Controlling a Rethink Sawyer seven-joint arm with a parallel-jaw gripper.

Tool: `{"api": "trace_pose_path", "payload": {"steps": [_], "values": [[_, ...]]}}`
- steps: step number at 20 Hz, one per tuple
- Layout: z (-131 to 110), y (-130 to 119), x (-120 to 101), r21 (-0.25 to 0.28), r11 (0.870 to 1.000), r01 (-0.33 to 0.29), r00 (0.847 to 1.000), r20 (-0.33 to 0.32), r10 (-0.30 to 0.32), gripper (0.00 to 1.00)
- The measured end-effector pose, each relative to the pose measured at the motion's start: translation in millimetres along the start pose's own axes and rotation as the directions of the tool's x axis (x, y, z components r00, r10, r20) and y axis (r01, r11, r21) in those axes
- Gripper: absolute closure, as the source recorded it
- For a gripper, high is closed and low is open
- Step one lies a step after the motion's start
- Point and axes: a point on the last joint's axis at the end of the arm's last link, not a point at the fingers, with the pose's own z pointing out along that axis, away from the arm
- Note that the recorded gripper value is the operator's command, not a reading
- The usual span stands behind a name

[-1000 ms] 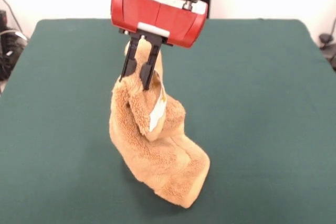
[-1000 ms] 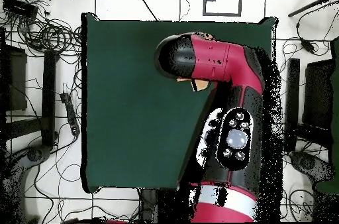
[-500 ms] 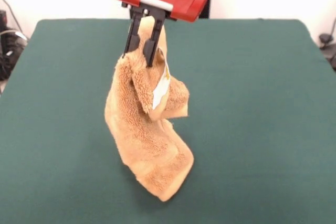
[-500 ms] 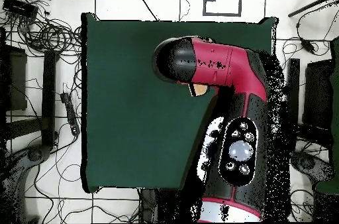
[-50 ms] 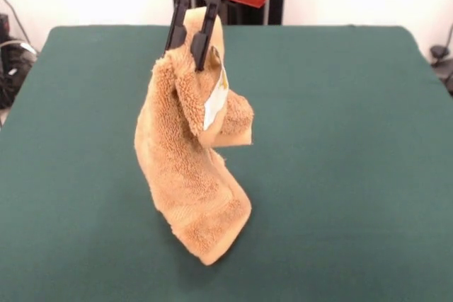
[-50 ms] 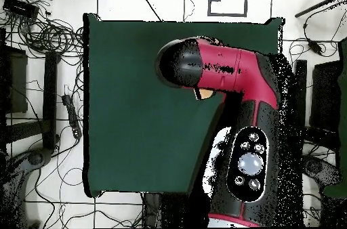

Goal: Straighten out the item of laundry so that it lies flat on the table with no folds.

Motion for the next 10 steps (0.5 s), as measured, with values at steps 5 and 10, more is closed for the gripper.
{"api": "trace_pose_path", "payload": {"steps": [5,10], "values": [[-8,-9,-2,0.003,1.000,-0.009,1.000,0.009,0.009,1.00],[-8,-29,-5,0.012,1.000,-0.027,1.000,0.014,0.027,1.00]]}}
